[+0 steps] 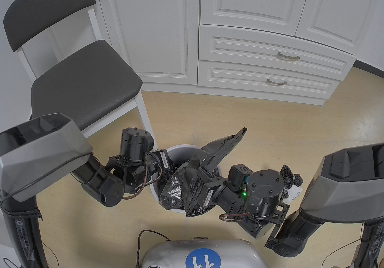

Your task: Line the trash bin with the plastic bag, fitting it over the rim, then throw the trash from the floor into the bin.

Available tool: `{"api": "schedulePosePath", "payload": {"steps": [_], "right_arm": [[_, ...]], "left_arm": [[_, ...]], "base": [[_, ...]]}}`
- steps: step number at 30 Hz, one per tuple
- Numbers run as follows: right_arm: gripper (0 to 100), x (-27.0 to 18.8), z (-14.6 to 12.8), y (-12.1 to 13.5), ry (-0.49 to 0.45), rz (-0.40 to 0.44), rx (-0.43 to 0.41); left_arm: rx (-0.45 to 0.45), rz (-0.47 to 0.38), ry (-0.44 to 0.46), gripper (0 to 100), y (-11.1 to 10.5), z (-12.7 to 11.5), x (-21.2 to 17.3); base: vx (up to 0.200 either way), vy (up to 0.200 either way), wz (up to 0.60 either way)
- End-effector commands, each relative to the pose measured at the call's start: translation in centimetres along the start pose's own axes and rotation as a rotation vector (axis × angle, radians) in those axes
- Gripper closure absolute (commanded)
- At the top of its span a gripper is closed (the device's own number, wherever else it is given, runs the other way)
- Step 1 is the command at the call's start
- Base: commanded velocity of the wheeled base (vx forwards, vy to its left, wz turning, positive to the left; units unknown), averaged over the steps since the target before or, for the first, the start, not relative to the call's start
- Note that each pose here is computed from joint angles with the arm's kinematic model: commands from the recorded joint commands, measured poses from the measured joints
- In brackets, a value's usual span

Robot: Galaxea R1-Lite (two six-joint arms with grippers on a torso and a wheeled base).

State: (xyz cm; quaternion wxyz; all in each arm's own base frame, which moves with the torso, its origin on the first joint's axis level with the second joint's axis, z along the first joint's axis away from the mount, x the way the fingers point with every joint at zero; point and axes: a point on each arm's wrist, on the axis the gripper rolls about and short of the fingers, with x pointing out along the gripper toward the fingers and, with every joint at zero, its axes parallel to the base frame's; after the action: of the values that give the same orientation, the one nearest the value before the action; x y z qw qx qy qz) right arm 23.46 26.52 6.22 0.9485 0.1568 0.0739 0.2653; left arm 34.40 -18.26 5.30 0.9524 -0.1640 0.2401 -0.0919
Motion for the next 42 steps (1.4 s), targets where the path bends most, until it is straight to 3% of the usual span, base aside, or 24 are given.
{"api": "schedulePosePath", "payload": {"steps": [1, 11, 19, 27, 36, 42], "right_arm": [[100, 1.9, -2.0, 0.0, 0.007, 0.002, -0.001], [100, 5.9, -3.5, 0.3, -0.044, 0.014, 0.010], [100, 8.3, -3.5, -1.7, -0.070, -0.037, -0.013], [100, 9.1, -4.8, -2.1, -0.067, -0.049, -0.042], [100, 9.7, -1.2, -3.7, -0.158, -0.087, -0.041], [100, 9.7, -2.9, -3.4, -0.120, -0.080, -0.050]], "left_arm": [[-0.008, -0.012, -0.040, 100, 0.1, 1.5, -2.7], [-0.019, -0.034, -0.087, 100, -0.1, 2.5, -4.1], [-0.012, -0.035, -0.078, 100, -0.1, 2.2, -4.5], [0.035, -0.031, -0.062, 100, 0.0, 1.6, -4.8], [0.059, -0.040, -0.058, 100, -0.1, 1.1, -5.0], [0.066, -0.061, -0.076, 100, -0.3, 0.6, -5.3]], "base": [[0.000, 0.000, 0.00], [0.000, 0.000, 0.00], [0.000, 0.000, 0.00], [0.000, 0.000, 0.00], [0.000, 0.000, 0.00], [0.000, 0.000, 0.00]]}}
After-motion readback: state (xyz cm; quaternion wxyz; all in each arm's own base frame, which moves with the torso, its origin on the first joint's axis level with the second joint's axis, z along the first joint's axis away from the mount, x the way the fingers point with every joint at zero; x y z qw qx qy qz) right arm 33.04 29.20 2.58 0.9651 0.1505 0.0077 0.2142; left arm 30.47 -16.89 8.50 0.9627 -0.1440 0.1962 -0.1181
